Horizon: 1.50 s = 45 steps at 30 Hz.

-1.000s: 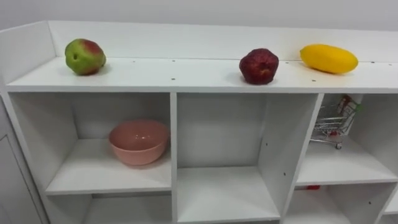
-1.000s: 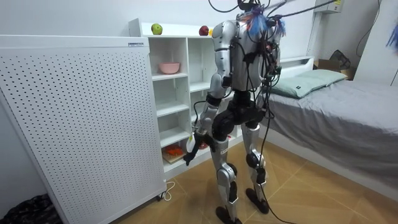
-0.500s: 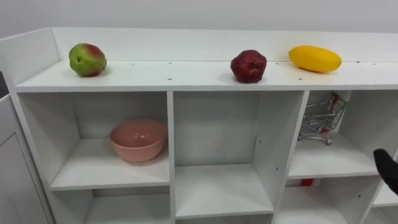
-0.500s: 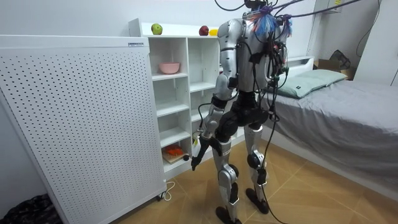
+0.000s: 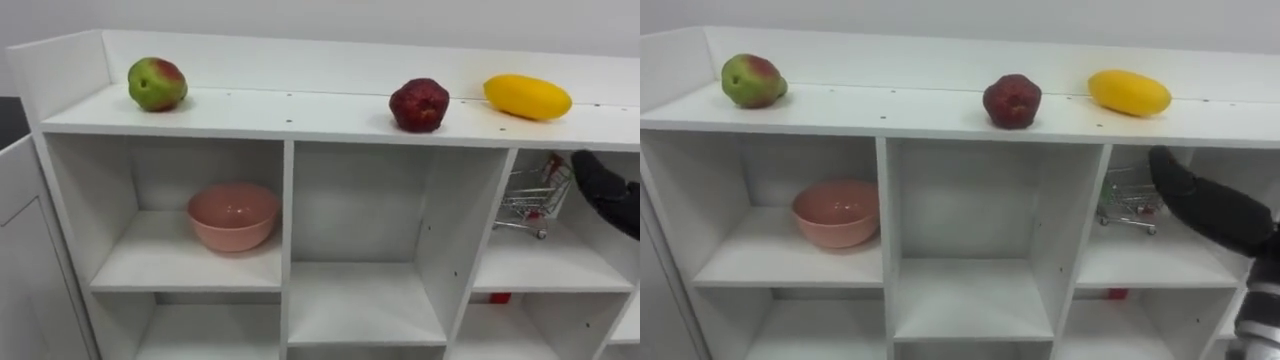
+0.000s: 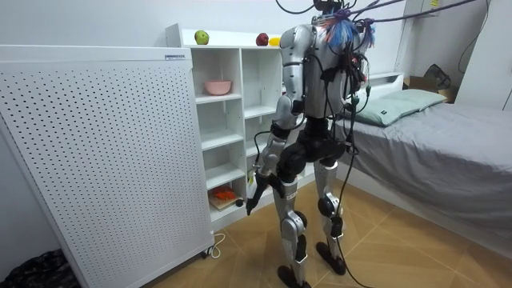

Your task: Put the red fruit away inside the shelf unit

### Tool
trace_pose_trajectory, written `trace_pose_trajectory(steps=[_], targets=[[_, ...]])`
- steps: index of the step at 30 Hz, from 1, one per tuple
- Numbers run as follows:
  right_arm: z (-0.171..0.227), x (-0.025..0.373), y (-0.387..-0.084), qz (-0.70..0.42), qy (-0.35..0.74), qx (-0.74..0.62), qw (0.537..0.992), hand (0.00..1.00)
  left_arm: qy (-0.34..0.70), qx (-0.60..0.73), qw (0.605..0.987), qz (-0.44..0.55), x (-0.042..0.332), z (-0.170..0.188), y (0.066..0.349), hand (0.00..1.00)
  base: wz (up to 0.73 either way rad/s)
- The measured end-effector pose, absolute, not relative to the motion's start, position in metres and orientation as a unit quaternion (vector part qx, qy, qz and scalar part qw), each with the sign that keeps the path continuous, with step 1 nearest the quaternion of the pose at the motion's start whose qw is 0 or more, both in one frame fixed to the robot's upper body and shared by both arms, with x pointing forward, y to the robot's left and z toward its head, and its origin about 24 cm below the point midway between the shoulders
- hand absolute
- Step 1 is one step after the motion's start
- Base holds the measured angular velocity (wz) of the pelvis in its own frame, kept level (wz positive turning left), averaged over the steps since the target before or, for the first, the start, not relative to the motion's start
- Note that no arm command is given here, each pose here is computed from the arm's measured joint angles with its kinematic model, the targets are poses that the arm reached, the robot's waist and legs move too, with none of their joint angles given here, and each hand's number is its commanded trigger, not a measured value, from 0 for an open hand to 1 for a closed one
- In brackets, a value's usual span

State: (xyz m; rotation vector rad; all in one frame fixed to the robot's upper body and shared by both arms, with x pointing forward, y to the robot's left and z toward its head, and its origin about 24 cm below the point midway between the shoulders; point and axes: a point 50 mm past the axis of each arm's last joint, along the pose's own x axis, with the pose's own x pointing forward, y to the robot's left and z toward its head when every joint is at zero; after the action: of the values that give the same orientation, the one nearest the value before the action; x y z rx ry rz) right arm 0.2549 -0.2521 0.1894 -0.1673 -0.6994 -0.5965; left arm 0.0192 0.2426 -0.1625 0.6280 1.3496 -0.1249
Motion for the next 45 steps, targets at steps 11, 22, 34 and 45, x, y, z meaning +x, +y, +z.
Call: trace_pose_trajectory(steps=[11, 22, 34, 45], targets=[[0.217, 0.283, -0.250, -0.221, -0.346, 0.008, 0.912, 0.00, 0.615, 0.285, 0.731, -0.069, 0.024, -0.162, 0.242, 0.00, 0.06], [0.232, 0.297, -0.247, -0.183, -0.344, 0.013, 0.921, 0.00, 0.617, 0.289, 0.728, -0.078, 0.023, -0.162, 0.243, 0.00, 0.02], [0.233, 0.305, -0.234, -0.130, -0.335, 0.000, 0.933, 0.00, 0.611, 0.294, 0.732, -0.074, 0.029, -0.160, 0.243, 0.00, 0.01], [0.222, 0.319, -0.232, -0.100, -0.288, 0.003, 0.952, 0.00, 0.608, 0.297, 0.733, -0.071, 0.032, -0.159, 0.246, 0.00, 0.03]])
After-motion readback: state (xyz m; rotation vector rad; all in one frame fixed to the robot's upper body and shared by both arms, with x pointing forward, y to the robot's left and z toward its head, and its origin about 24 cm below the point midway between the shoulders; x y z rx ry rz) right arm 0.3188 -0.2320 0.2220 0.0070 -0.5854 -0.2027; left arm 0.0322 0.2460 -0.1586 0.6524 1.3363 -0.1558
